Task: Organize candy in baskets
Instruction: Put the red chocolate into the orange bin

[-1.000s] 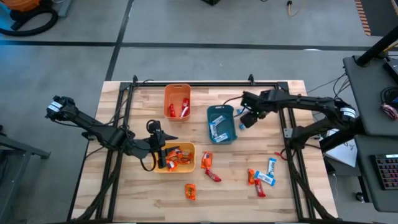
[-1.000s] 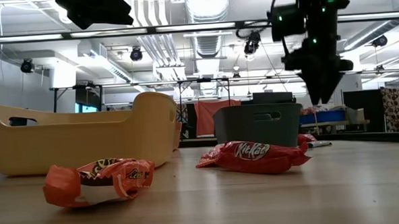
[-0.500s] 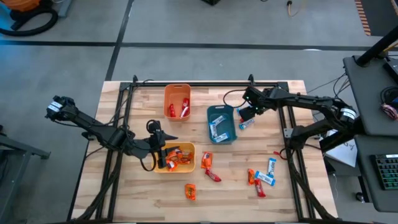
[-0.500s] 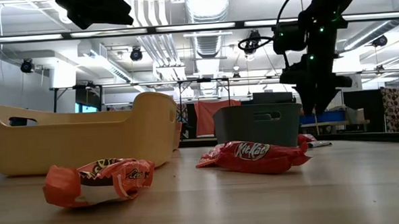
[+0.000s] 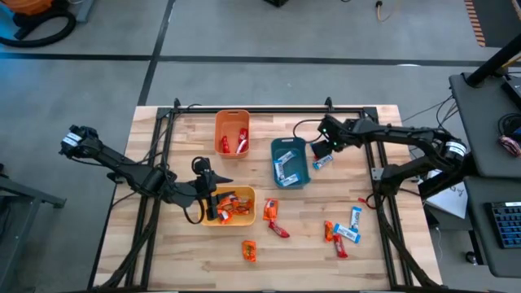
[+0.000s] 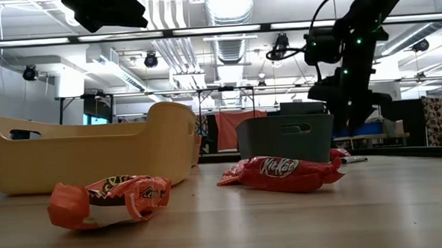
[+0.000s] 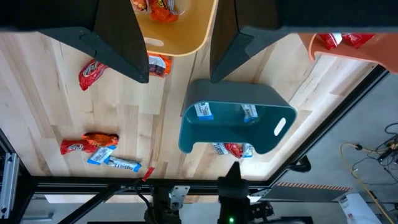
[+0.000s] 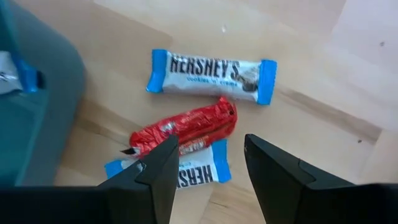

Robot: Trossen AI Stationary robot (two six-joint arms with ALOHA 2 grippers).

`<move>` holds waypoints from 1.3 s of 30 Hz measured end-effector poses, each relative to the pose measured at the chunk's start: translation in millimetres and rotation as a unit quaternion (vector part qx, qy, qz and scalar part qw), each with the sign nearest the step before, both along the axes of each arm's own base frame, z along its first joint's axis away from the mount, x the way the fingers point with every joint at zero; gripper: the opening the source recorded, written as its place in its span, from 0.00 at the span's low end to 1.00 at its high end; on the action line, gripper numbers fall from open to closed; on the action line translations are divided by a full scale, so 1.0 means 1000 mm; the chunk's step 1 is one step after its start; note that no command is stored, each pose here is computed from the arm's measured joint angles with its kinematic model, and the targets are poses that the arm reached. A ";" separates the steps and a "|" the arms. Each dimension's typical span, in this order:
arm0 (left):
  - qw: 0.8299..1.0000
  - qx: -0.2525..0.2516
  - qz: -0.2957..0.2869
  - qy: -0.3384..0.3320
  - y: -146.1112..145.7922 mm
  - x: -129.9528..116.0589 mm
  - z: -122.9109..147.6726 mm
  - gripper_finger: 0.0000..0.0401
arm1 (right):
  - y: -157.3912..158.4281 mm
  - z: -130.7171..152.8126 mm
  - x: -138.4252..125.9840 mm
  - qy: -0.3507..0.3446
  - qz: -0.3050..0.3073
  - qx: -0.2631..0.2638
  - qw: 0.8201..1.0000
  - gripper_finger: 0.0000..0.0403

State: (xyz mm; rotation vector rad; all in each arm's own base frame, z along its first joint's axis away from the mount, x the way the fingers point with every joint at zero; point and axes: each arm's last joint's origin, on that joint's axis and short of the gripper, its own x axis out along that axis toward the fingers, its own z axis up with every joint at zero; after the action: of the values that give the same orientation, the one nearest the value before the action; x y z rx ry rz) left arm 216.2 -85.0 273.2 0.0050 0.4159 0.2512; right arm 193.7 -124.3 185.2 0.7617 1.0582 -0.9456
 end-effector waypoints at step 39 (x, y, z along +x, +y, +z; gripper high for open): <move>1.000 0.001 -0.001 0.000 0.000 0.000 0.000 0.38 | 0.008 -0.052 -0.013 -0.076 -0.021 -0.030 0.996 0.05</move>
State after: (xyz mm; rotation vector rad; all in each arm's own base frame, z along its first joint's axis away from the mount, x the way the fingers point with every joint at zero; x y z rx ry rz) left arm 216.2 -85.0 273.3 0.0076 0.4158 0.2506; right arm 181.0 -116.1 133.6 0.7946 0.8811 -0.9360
